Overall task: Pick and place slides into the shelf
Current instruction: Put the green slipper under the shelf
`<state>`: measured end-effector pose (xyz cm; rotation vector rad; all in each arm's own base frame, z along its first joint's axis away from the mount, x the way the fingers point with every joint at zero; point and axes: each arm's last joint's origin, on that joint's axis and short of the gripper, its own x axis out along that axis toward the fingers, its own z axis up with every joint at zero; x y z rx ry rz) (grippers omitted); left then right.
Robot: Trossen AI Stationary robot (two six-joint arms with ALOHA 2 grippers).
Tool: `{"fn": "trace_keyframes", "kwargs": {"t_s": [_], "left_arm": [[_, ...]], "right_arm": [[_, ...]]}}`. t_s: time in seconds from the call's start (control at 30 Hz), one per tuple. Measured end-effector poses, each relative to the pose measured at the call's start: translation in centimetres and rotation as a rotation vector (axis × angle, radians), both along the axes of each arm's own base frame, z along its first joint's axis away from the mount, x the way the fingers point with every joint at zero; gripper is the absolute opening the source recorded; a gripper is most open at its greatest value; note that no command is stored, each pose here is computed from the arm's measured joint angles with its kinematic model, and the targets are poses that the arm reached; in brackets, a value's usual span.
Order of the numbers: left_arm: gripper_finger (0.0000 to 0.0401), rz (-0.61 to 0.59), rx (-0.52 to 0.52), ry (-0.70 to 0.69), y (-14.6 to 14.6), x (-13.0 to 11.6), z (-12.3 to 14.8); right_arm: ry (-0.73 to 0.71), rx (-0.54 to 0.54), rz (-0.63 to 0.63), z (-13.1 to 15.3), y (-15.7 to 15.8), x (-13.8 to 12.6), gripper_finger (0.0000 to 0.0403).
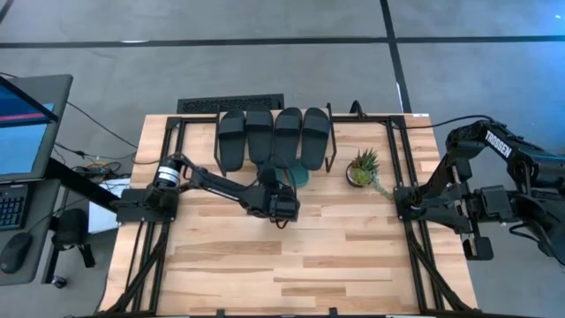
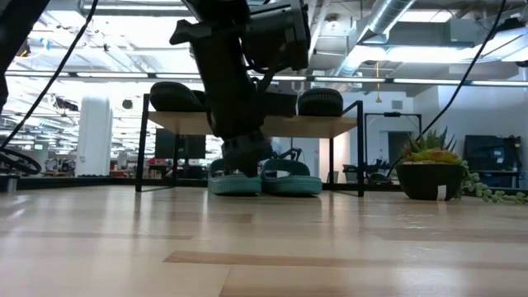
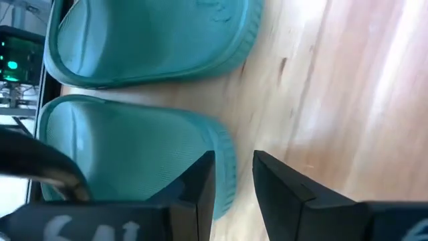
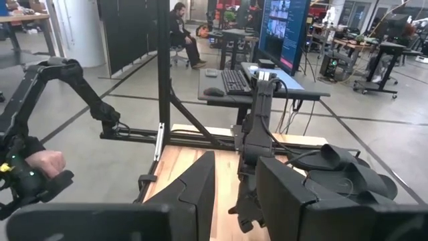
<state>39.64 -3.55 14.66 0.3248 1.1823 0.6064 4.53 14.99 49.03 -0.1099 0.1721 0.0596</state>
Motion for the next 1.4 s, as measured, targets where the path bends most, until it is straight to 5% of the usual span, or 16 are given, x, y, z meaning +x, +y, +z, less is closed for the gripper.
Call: {"fn": "trace_keyframes", "kwargs": {"t_s": [0.53, 1.4], "left_arm": [[0.0091, -0.003, -0.094, 0.004, 0.61, 0.02, -0.41], [0.0091, 0.023, -0.032, 0.052, 1.15, -0.48, -0.43]], "right_arm": [[0.019, 0.003, 0.018, -0.05, 0.05, -0.02, 0.0098], [0.019, 0.002, 0.017, -0.06, 0.05, -0.02, 0.0098]]}}
